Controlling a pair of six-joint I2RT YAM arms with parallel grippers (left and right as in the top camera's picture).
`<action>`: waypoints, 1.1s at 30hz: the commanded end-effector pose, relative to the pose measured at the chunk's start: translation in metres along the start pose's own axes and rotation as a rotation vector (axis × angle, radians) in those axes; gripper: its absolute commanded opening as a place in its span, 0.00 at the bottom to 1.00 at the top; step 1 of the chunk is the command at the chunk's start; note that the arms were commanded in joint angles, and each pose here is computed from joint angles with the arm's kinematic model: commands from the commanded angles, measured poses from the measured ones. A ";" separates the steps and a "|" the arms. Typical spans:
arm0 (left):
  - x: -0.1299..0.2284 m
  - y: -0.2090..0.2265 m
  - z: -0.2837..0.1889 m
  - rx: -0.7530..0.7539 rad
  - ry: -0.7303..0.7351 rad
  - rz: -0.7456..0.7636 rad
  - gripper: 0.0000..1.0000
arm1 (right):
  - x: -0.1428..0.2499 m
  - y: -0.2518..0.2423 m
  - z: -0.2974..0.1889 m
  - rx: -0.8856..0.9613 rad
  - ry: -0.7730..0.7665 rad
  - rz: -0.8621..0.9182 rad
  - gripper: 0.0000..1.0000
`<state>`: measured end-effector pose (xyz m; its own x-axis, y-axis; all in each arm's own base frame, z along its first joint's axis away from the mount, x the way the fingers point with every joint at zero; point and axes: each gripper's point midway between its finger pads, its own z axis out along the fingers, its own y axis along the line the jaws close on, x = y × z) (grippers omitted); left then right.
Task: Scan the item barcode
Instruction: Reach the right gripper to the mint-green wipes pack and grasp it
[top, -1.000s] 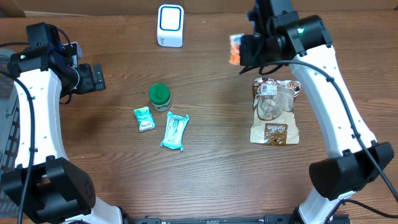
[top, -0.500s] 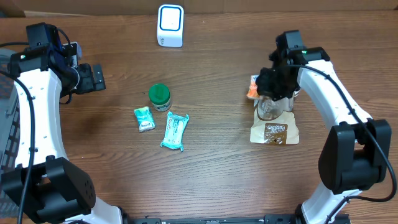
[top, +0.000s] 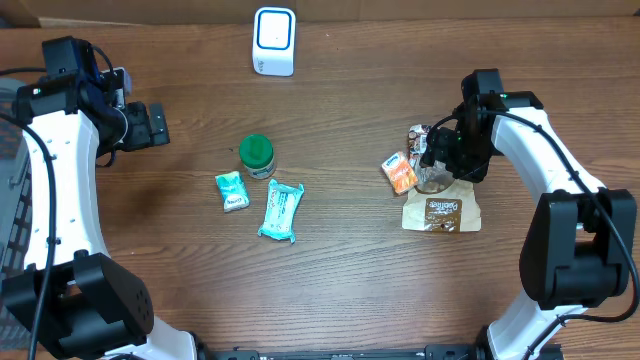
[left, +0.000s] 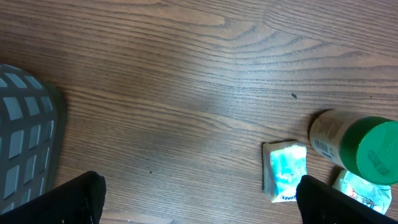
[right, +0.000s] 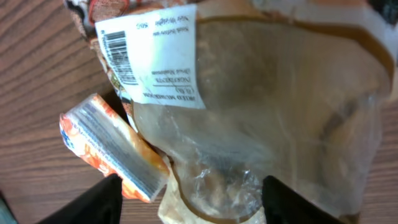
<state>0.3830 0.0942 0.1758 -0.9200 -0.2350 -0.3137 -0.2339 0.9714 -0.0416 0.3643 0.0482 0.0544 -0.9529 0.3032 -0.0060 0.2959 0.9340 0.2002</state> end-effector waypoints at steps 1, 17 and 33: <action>-0.005 0.000 -0.004 0.000 -0.018 0.024 0.99 | -0.005 -0.001 -0.002 -0.005 -0.017 0.004 0.75; -0.005 0.000 -0.004 0.000 -0.018 0.024 1.00 | 0.027 0.128 -0.085 -0.239 0.029 -0.211 0.90; -0.005 0.000 -0.004 0.000 -0.018 0.024 1.00 | 0.164 0.242 0.111 -0.248 0.097 -0.248 0.13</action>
<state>0.3830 0.0942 0.1758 -0.9200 -0.2350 -0.3137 -0.2339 0.9714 -0.0416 0.2861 0.3535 0.0097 -0.9997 0.0227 -0.0110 0.0147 0.8786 0.4773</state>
